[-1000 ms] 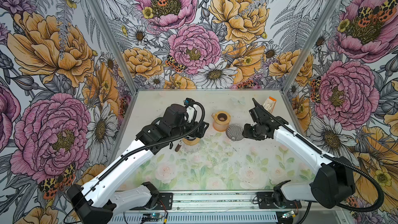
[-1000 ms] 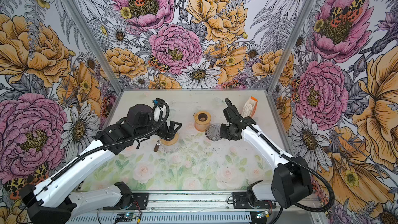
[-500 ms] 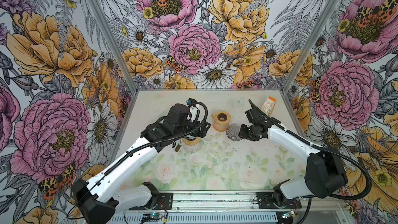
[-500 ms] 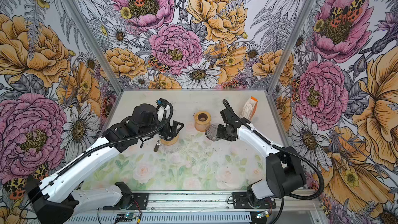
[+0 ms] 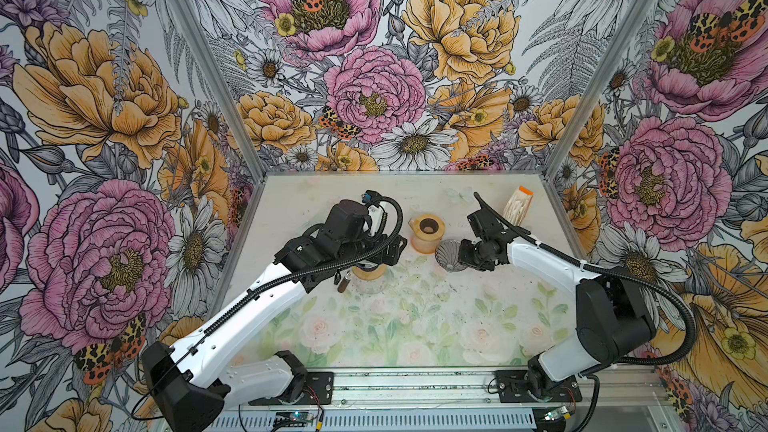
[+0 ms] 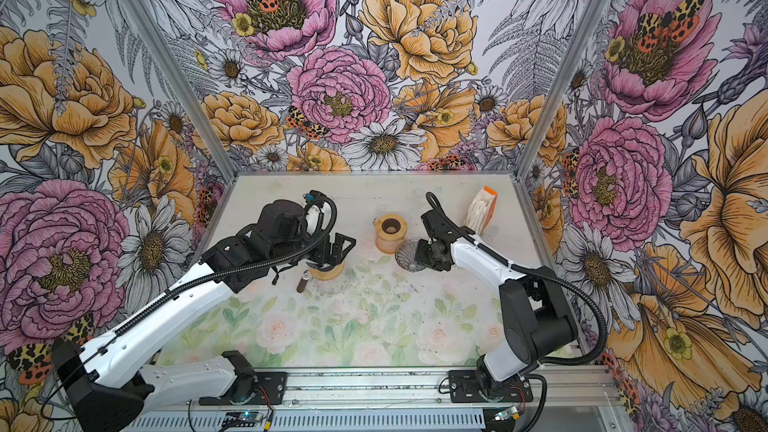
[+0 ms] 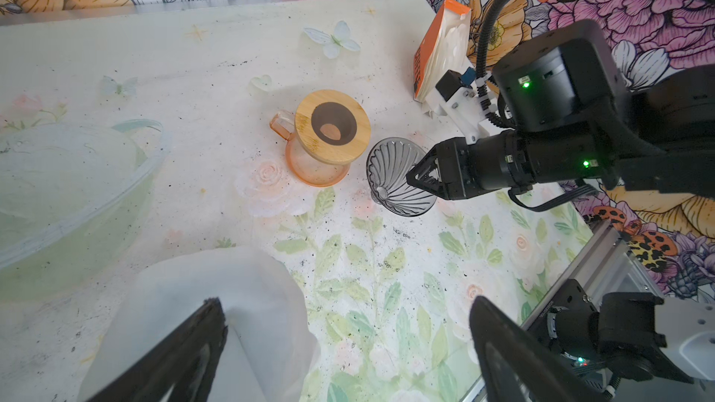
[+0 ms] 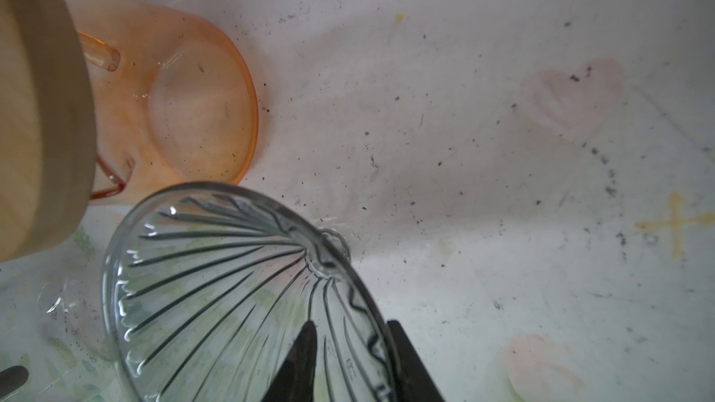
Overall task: Place the coffee filter in the dripper
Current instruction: 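Grip the clear ribbed dripper's rim with the right gripper and lift it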
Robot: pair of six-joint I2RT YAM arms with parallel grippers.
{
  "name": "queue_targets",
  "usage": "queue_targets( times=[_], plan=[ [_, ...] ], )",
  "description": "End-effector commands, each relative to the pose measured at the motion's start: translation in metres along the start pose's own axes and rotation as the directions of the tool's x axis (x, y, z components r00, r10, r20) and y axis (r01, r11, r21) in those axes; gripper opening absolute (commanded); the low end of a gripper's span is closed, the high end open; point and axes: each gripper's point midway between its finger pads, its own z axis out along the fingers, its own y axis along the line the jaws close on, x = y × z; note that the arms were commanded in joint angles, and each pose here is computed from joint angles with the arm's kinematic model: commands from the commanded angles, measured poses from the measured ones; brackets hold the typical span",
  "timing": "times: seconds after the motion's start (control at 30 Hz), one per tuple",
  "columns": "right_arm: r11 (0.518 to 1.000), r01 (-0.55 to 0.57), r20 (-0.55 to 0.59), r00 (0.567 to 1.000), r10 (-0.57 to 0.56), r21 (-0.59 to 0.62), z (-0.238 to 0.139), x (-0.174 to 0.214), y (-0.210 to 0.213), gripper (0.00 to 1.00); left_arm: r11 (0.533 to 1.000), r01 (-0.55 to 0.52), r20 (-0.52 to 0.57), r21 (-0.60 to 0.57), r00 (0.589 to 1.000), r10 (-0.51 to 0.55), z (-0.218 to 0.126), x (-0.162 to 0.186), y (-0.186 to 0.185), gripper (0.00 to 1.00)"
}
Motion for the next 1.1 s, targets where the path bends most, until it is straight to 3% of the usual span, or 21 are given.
queue_targets(
  times=[0.0, 1.07],
  plan=[
    [1.0, -0.006, 0.03, 1.0, 0.006, -0.007, 0.004, -0.006, 0.003, 0.27, 1.0, 0.009, 0.023, 0.006, 1.0, -0.009, 0.0, -0.005, -0.003, 0.99],
    [0.998, -0.036, 0.118, 0.992, 0.041, -0.046, -0.026, -0.016, -0.002, 0.03, 1.0, 0.001, 0.047, 0.021, 0.999, -0.002, -0.005, -0.017, -0.008, 0.99]
  ],
)
